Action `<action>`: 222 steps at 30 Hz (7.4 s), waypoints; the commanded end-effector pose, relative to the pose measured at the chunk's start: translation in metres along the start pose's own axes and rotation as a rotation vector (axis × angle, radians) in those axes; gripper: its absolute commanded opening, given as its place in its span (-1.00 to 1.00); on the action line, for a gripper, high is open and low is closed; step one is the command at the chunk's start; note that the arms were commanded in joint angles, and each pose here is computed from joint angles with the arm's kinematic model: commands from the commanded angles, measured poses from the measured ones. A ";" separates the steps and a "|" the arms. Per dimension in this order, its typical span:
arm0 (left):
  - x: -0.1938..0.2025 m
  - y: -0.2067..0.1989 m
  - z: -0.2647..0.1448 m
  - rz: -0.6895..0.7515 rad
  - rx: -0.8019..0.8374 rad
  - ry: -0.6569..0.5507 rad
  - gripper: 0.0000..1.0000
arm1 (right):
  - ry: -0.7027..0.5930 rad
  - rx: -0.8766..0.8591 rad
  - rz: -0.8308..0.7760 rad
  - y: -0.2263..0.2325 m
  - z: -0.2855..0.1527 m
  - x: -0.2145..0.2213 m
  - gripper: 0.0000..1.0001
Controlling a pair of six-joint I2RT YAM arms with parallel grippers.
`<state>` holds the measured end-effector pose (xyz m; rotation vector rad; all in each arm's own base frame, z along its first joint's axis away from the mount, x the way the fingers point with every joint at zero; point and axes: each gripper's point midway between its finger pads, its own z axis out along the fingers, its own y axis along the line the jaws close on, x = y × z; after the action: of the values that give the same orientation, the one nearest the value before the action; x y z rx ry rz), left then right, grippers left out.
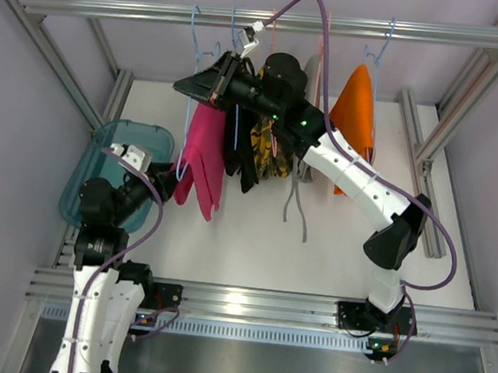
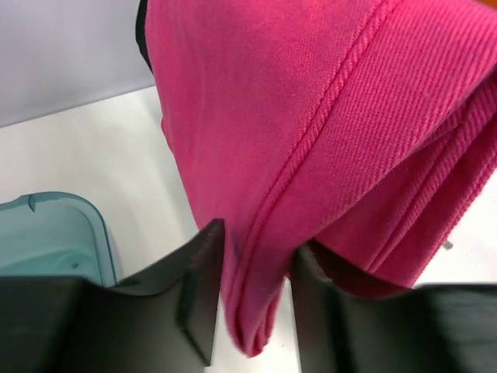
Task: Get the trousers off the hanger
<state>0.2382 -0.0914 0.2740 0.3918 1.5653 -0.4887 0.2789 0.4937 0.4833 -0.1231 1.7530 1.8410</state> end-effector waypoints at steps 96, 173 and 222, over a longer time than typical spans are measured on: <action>-0.079 0.228 -0.051 0.027 -1.103 -0.116 -1.00 | 0.271 -0.038 -0.746 -0.011 -0.134 0.078 -1.00; -0.165 -0.049 -0.035 0.525 0.286 -0.102 0.73 | 0.381 -0.024 -0.661 -0.021 -0.135 0.102 -1.00; -0.111 -0.008 -0.007 0.825 0.254 -0.029 -1.00 | 0.580 0.037 -0.462 -0.038 -0.149 0.112 0.40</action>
<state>0.2330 -0.0888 0.3805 1.1683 1.1920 -0.0454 0.1515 0.4207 0.3489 -1.0880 1.9955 1.5701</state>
